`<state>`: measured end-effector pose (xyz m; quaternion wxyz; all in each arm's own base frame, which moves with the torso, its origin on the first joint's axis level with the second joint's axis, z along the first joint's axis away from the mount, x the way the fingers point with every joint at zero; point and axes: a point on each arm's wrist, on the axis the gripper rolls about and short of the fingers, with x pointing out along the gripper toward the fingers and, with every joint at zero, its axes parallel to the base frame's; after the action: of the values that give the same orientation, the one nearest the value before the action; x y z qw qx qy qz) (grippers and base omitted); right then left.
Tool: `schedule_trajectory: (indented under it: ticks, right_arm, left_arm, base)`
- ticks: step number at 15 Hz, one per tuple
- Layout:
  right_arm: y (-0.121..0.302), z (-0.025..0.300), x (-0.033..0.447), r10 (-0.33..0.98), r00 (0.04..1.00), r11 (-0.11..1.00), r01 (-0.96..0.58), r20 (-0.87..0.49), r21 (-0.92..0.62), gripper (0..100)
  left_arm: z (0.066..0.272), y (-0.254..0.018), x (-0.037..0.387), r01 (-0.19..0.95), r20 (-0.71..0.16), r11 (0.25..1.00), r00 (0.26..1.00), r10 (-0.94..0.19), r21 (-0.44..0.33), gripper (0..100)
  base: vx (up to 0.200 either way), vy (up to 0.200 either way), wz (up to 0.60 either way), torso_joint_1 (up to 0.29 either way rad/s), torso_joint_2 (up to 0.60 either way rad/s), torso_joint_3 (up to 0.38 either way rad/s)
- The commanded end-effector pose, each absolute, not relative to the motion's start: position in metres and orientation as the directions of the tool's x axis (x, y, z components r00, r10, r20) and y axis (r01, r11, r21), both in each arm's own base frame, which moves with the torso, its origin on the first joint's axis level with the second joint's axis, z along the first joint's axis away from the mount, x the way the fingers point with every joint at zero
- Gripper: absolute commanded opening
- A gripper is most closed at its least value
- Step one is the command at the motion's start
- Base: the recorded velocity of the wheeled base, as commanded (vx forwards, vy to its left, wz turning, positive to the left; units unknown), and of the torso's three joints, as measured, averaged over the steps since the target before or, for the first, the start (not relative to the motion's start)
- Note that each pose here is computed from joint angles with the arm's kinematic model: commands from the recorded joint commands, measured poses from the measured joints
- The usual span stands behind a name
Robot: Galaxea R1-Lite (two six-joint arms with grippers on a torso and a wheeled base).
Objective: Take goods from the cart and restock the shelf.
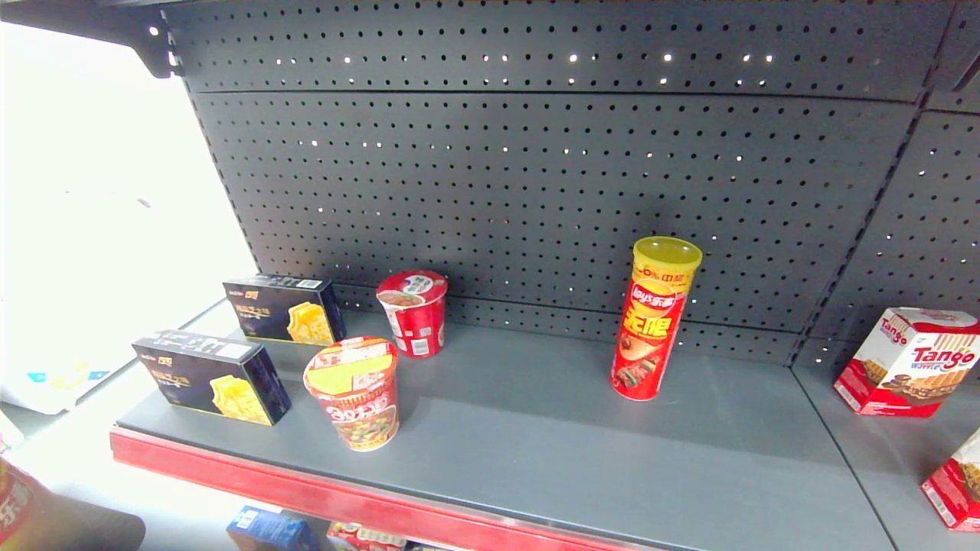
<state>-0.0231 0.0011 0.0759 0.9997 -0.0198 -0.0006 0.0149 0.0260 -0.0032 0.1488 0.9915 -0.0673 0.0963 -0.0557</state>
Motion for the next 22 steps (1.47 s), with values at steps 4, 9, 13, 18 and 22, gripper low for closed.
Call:
schedule_trajectory:
  ticks: [4,9,13,18,22]
  right_arm:
    - [0.000,0.075,-0.023,0.000,1.000,1.000,0.000,-0.005,-0.021,100]
    - [0.000,0.075,-0.023,0.002,1.000,1.000,-0.002,-0.003,-0.015,100]
    - [0.001,0.212,-0.027,0.130,0.978,0.992,-0.128,0.161,-0.023,100]
    - [-0.001,0.207,-0.011,0.253,0.967,0.966,-0.252,0.015,-0.056,100]
    - [0.011,0.232,0.022,0.446,0.893,0.878,-0.450,-0.061,-0.162,100]
  left_arm:
    - [0.136,-0.003,0.026,0.095,-0.227,0.985,0.966,-0.127,-0.147,0]
    - [0.130,-0.002,0.019,0.094,-0.201,0.985,0.972,-0.123,-0.148,0]
    - [0.125,-0.002,0.015,0.089,-0.189,0.985,0.975,-0.116,-0.147,0]
    - [0.114,-0.001,0.008,0.107,-0.169,0.983,0.977,-0.131,-0.147,0]
    - [0.113,-0.002,0.007,0.136,-0.166,0.980,0.973,-0.160,-0.149,0]
  base:
    - [0.000,0.000,-0.30,0.001,0.00,0.002]
    - [0.000,0.000,-0.12,0.000,0.00,0.000]
    - [0.000,0.000,0.00,0.000,0.00,0.000]
    - [0.000,0.000,0.00,0.000,0.00,0.000]
    - [0.000,0.000,0.00,0.000,0.00,0.000]
